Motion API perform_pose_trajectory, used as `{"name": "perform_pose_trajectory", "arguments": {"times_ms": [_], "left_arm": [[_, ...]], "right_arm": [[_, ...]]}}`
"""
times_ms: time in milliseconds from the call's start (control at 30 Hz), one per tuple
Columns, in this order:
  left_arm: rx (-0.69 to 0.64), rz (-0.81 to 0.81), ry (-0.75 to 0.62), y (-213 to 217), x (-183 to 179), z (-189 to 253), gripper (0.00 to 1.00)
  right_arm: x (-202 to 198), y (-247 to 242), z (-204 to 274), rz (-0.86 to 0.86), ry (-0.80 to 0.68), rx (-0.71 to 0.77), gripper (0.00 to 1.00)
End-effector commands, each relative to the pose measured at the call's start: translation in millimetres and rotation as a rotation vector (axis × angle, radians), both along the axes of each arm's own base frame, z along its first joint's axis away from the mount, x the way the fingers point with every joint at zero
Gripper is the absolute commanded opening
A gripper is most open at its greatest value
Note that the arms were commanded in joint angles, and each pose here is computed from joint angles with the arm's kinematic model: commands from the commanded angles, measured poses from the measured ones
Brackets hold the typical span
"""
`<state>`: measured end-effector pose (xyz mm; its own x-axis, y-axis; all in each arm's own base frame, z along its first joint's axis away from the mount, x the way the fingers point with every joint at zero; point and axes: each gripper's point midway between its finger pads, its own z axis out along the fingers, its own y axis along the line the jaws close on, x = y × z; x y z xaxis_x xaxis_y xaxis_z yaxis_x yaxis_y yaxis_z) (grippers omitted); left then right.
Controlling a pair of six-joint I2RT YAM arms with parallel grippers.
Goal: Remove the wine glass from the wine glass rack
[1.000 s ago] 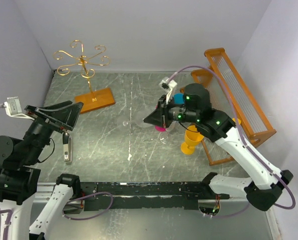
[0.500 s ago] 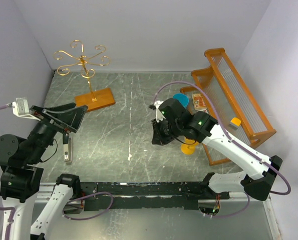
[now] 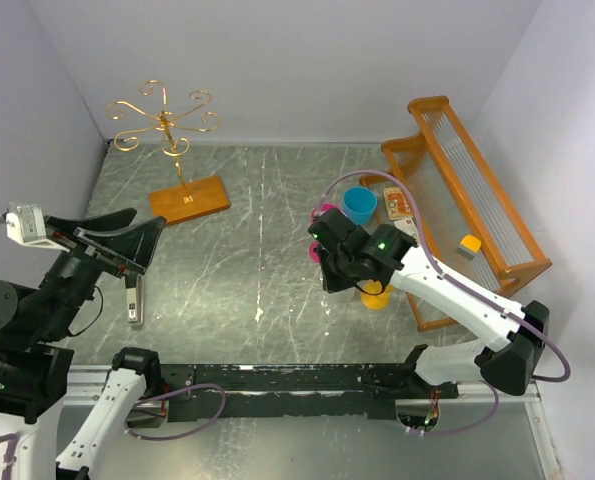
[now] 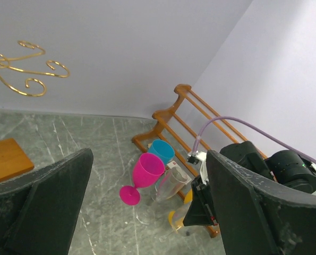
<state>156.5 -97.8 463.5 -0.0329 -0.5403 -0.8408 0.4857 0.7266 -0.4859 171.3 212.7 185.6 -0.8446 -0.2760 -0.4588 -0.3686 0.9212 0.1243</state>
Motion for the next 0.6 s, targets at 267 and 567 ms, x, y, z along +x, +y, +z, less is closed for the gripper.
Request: {"name": "perform_pose_trajectory", "arguments": {"times_ms": [267,567], "left_arm": [[0.053,0.055,-0.027,10,-7,4,0.98],[0.047,0.069,-0.015,12,-3,9,0.98]], "right_arm": [[12,-5,-19,-0.105,-0.034,-0.034,0.0],[11,-7,-21,-0.116,-0.032,-0.033,0.03]]}}
